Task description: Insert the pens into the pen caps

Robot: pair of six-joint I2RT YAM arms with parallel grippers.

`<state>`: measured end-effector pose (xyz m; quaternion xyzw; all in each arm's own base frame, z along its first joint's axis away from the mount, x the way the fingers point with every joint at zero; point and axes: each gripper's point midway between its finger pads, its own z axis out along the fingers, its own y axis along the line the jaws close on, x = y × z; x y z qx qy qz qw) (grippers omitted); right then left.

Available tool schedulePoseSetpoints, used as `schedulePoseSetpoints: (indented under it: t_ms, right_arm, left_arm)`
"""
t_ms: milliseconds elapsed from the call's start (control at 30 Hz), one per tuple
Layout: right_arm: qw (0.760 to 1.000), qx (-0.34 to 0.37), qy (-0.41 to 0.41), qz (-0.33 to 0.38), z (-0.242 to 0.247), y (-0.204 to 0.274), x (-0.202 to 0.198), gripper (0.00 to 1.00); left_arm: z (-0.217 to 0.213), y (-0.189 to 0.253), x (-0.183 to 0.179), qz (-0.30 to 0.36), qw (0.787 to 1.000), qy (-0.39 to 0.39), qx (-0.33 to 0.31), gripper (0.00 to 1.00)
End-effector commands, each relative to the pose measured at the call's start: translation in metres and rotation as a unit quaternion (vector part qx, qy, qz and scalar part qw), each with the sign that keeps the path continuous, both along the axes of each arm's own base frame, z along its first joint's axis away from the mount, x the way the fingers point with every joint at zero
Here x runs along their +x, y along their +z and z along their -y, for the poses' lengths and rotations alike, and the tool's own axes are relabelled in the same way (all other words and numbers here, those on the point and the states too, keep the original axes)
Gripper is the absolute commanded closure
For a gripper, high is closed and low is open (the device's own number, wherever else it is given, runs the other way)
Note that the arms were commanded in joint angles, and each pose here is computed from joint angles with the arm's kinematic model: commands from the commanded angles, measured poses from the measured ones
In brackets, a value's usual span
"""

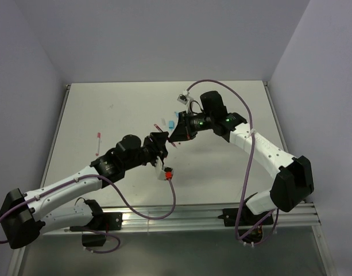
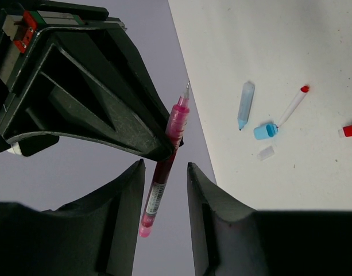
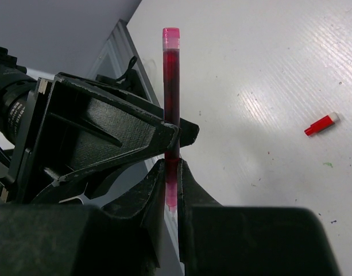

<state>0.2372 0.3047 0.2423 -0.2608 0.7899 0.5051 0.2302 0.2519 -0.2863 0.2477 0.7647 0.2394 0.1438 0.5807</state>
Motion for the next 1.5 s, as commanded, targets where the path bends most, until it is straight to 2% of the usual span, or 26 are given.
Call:
schedulePoseSetpoints:
  t_ms: [0, 200, 333, 433, 500, 600, 633, 700, 733, 767, 867, 900, 967, 1000, 1067, 1100, 1133, 1167, 1200, 1233, 1267, 1300, 1333, 1367, 1433, 1467]
  right_arm:
    - [1.0, 0.008, 0.004, 0.02, -0.006, 0.007, 0.005, 1.0]
    - [1.0, 0.005, 0.01, 0.014, -0.008, 0.001, 0.002, 1.0]
    - [1.0, 0.009, 0.02, 0.009, -0.011, 0.002, 0.0, 1.0]
    - [1.0, 0.013, 0.028, 0.001, -0.014, 0.003, -0.001, 1.0]
    - [0.999, 0.02, 0.035, 0.006, -0.016, 0.01, 0.0, 1.0]
    - [0.997, 0.042, 0.056, 0.013, -0.017, 0.029, 0.0, 0.79]
    - [0.996, 0.057, 0.062, 0.021, -0.014, 0.042, 0.004, 0.51]
    - [0.993, 0.084, 0.083, 0.009, -0.008, 0.059, 0.006, 0.28]
    - [0.993, 0.096, 0.067, 0.022, 0.003, 0.075, 0.022, 0.25]
    - [0.992, 0.105, 0.064, 0.021, 0.009, 0.083, 0.029, 0.23]
    - [0.992, 0.11, -0.008, 0.056, 0.042, 0.109, 0.071, 0.18]
    - [0.992, 0.109, -0.023, 0.065, 0.05, 0.112, 0.079, 0.18]
    - [0.988, 0.106, -0.061, 0.089, 0.07, 0.121, 0.094, 0.17]
    - [0.987, 0.103, -0.076, 0.097, 0.075, 0.122, 0.099, 0.17]
    - [0.985, 0.106, -0.087, 0.102, 0.082, 0.122, 0.101, 0.17]
    - [0.986, 0.108, -0.079, 0.098, 0.082, 0.119, 0.097, 0.17]
    - [0.986, 0.113, -0.072, 0.098, 0.082, 0.12, 0.092, 0.17]
    - [0.985, 0.124, -0.059, 0.103, 0.08, 0.122, 0.089, 0.18]
    - [0.987, 0.134, -0.042, 0.083, 0.079, 0.113, 0.08, 0.19]
    - [0.987, 0.146, -0.041, 0.059, 0.077, 0.113, 0.075, 0.2]
    - [0.983, 0.158, -0.035, 0.082, 0.077, 0.119, 0.072, 0.2]
    - [0.984, 0.157, -0.042, 0.068, 0.078, 0.109, 0.071, 0.21]
    - [0.984, 0.158, -0.046, 0.067, 0.078, 0.11, 0.067, 0.23]
    - [0.984, 0.158, -0.05, 0.06, 0.076, 0.106, 0.065, 0.27]
    - [0.985, 0.159, -0.051, 0.034, 0.067, 0.098, 0.056, 0.3]
    - [0.984, 0.165, -0.046, 0.043, 0.062, 0.099, 0.053, 0.31]
  left_arm:
    - [-0.002, 0.006, 0.004, -0.009, 1.0, 0.018, -0.007, 0.6]
    - [-0.001, 0.005, 0.006, -0.019, 0.999, 0.026, -0.012, 0.67]
    - [-0.002, 0.006, 0.003, -0.049, 0.998, 0.031, -0.024, 0.81]
    - [-0.001, 0.013, 0.001, -0.081, 0.994, 0.04, -0.059, 0.99]
    - [0.001, 0.011, -0.01, -0.122, 0.991, 0.027, -0.058, 1.0]
    - [0.002, 0.013, -0.02, -0.168, 0.982, 0.022, -0.084, 1.0]
    - [0.002, 0.017, -0.023, -0.193, 0.974, 0.03, -0.113, 1.0]
    - [0.005, 0.025, -0.025, -0.248, 0.954, 0.045, -0.16, 1.0]
    - [0.006, 0.025, -0.027, -0.273, 0.945, 0.049, -0.171, 1.0]
    - [0.01, 0.028, -0.036, -0.33, 0.923, 0.047, -0.192, 1.0]
    - [0.012, 0.032, -0.043, -0.404, 0.886, 0.045, -0.223, 1.0]
    - [0.017, 0.036, -0.052, -0.451, 0.858, 0.034, -0.245, 1.0]
    - [0.017, 0.051, -0.053, -0.486, 0.827, 0.021, -0.282, 1.0]
    - [0.021, 0.071, -0.055, -0.523, 0.786, 0.01, -0.331, 1.0]
    - [0.015, 0.087, -0.038, -0.549, 0.738, 0.034, -0.391, 1.0]
    - [0.013, 0.094, -0.026, -0.593, 0.672, 0.061, -0.439, 1.0]
    - [0.012, 0.097, -0.021, -0.613, 0.642, 0.067, -0.455, 1.0]
    - [0.014, 0.102, -0.02, -0.654, 0.587, 0.064, -0.473, 1.0]
    - [0.008, 0.101, -0.005, -0.668, 0.558, 0.069, -0.488, 1.0]
    - [0.009, 0.119, -0.008, -0.679, 0.545, 0.02, -0.492, 1.0]
    - [0.008, 0.121, -0.005, -0.713, 0.487, 0.019, -0.504, 1.0]
    - [0.005, 0.119, 0.008, -0.72, 0.464, 0.023, -0.516, 1.0]
    - [0.005, 0.126, 0.009, -0.721, 0.456, 0.005, -0.522, 1.0]
    - [0.007, 0.122, 0.012, -0.735, 0.432, 0.007, -0.523, 1.0]
    - [0.009, 0.117, 0.011, -0.744, 0.412, -0.003, -0.526, 1.0]
    - [0.01, 0.117, 0.014, -0.751, 0.391, -0.001, -0.531, 1.0]
